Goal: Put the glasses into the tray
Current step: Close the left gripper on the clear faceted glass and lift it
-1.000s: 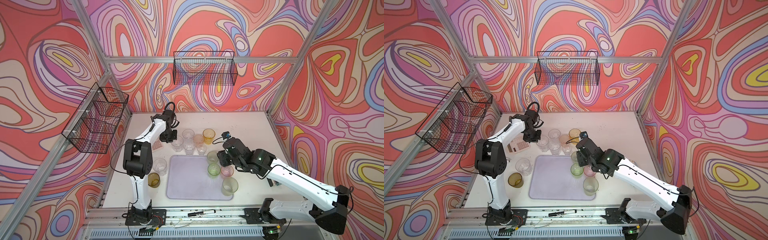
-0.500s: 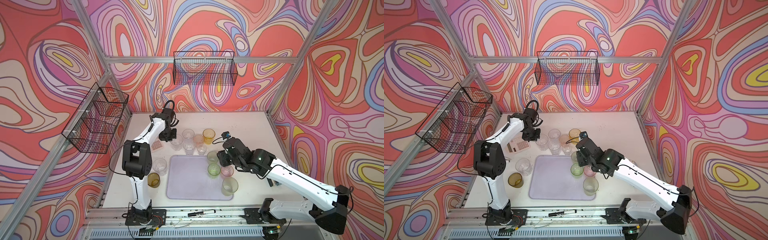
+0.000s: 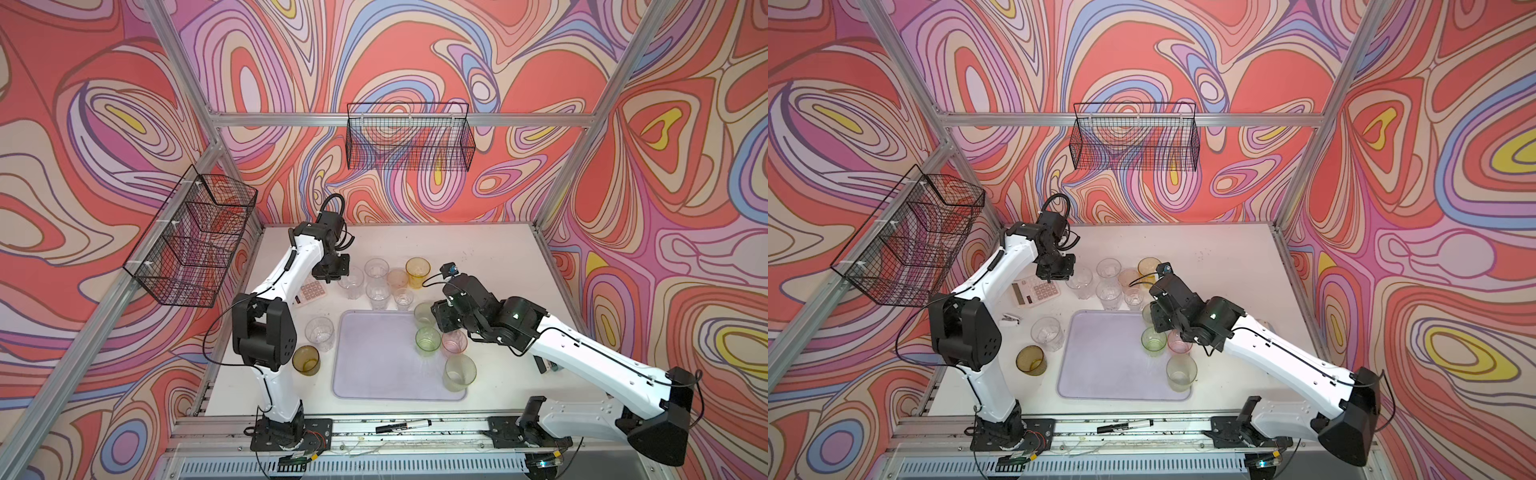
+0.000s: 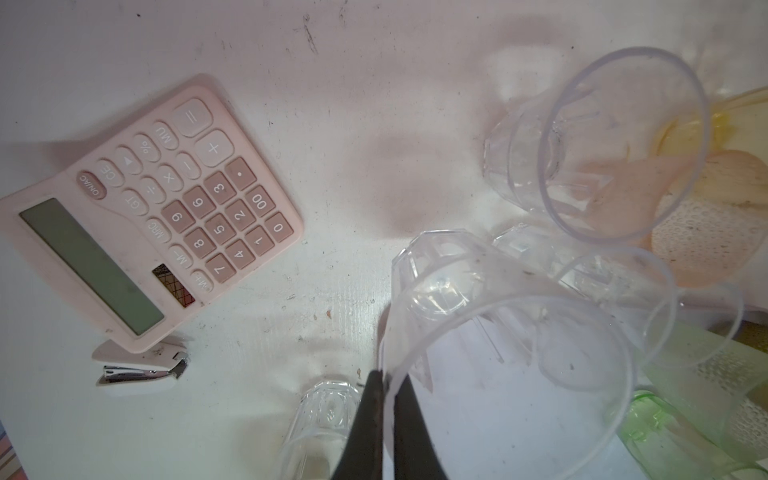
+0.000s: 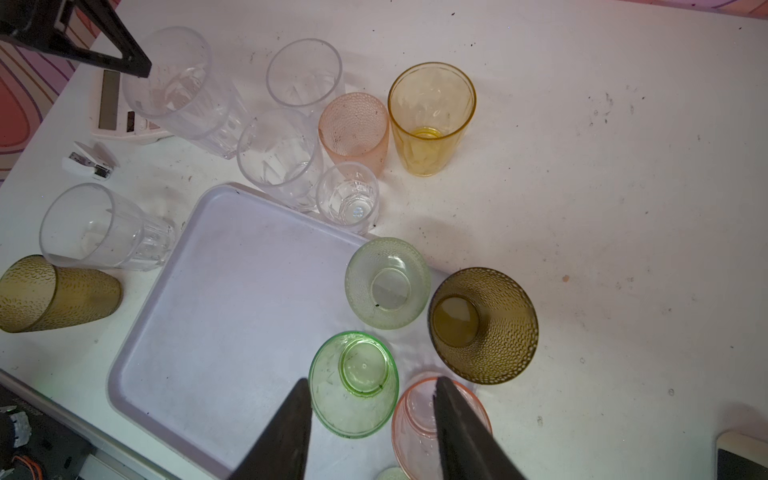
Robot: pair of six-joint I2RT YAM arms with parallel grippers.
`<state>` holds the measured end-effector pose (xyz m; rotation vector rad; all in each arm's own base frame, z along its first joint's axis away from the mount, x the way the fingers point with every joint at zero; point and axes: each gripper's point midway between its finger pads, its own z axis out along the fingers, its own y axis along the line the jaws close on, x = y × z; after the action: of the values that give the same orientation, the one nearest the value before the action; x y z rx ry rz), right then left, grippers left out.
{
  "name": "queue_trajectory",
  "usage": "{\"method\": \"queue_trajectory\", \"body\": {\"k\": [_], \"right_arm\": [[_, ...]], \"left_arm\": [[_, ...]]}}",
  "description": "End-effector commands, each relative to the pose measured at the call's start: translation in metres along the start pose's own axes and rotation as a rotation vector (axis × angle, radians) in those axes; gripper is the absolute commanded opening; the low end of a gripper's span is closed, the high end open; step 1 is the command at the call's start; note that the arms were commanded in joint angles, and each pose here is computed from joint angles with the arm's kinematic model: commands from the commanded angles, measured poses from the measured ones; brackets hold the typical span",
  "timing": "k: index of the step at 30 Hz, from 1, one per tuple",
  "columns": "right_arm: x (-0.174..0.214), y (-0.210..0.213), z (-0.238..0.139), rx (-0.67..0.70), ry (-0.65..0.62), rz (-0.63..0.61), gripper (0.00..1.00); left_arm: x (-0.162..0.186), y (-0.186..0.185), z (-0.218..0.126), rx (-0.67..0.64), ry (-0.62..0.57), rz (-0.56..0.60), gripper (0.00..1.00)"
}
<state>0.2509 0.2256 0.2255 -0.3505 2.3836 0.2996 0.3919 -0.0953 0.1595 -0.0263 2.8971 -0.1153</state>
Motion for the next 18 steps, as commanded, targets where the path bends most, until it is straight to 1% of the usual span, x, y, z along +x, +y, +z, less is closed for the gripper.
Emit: {"method": "queue_trajectory", "body": {"k": [1, 7, 11, 18], "right_arm": [[-0.013, 0.002, -0.005, -0.004, -0.033, 0.021, 0.5], [-0.02, 0.001, -0.007, 0.009, -0.052, 0.019, 0.5], [-0.024, 0.005, -0.005, 0.004, -0.051, 0.013, 0.5], [-0.025, 0.011, 0.001, -0.004, -0.027, -0.004, 0.53]], "left_arm": [[0.005, -0.005, -0.035, 0.037, -0.022, 0.025, 0.0], [0.018, -0.01, -0.05, 0.063, -0.001, 0.048, 0.0], [0.027, -0.01, -0.056, 0.069, 0.008, 0.042, 0.0], [0.039, -0.017, -0.071, 0.083, 0.013, 0.09, 0.0]]}}
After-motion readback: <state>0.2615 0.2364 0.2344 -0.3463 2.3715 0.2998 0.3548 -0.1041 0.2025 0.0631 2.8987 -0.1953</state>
